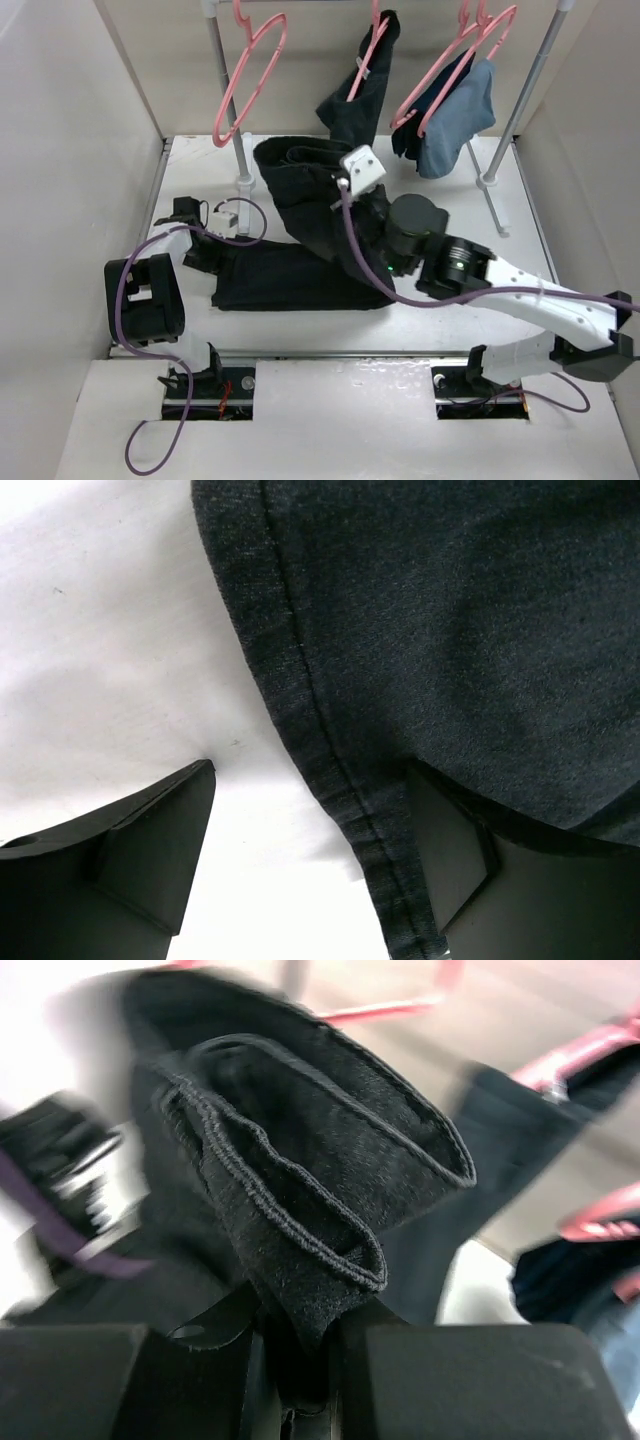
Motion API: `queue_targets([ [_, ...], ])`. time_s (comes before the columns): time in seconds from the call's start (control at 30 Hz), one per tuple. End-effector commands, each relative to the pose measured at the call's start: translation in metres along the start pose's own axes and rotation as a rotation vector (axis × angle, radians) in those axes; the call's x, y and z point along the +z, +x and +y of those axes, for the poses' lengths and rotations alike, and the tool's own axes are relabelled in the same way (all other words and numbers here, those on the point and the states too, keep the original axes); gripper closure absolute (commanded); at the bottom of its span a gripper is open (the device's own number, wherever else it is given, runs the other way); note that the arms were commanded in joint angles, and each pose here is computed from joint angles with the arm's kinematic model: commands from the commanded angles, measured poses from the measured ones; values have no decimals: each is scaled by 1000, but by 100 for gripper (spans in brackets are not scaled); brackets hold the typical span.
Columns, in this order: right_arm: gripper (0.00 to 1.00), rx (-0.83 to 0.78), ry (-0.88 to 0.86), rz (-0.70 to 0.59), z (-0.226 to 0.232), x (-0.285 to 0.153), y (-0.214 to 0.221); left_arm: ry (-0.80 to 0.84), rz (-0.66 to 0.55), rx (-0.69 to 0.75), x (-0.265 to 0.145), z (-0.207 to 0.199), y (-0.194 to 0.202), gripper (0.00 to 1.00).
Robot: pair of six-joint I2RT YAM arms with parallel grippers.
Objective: Place the trousers on the hanger
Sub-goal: Fold the trousers at the center of the board.
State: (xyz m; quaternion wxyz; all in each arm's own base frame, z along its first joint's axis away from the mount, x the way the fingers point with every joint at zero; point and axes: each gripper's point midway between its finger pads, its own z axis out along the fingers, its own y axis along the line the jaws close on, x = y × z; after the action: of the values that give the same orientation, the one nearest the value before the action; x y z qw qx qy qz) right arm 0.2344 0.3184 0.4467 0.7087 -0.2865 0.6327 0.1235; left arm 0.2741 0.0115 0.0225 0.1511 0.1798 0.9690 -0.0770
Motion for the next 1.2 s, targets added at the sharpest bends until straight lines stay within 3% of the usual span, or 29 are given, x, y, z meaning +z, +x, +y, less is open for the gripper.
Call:
queue_targets([
  [0.0, 100, 163, 263, -113, -31, 24, -29, -10, -1, -48, -4, 2, -6, 26],
  [0.23, 100, 115, 385, 59, 25, 99, 47, -43, 9, -127, -18, 12, 0, 27],
  [0.43, 100, 217, 535, 79, -2, 72, 62, -75, 34, -138, -23, 13, 8, 27],
  [0.6, 100, 175, 449, 108, 35, 76, 84, -76, 57, -152, -21, 13, 13, 27],
  [0.7, 100, 126, 555, 153, 37, 72, 95, -74, 63, -153, -24, 13, 13, 27],
  [0.93, 100, 206, 791, 132, -65, 8, 82, 23, 43, -108, -25, 3, -2, 25],
  [1.03, 100, 220, 812, 122, -98, -29, 82, 146, 53, -71, -24, -17, -5, 18],
  [1.17, 100, 207, 810, 131, -113, -54, 87, 230, 58, -6, -21, -36, -12, 16],
])
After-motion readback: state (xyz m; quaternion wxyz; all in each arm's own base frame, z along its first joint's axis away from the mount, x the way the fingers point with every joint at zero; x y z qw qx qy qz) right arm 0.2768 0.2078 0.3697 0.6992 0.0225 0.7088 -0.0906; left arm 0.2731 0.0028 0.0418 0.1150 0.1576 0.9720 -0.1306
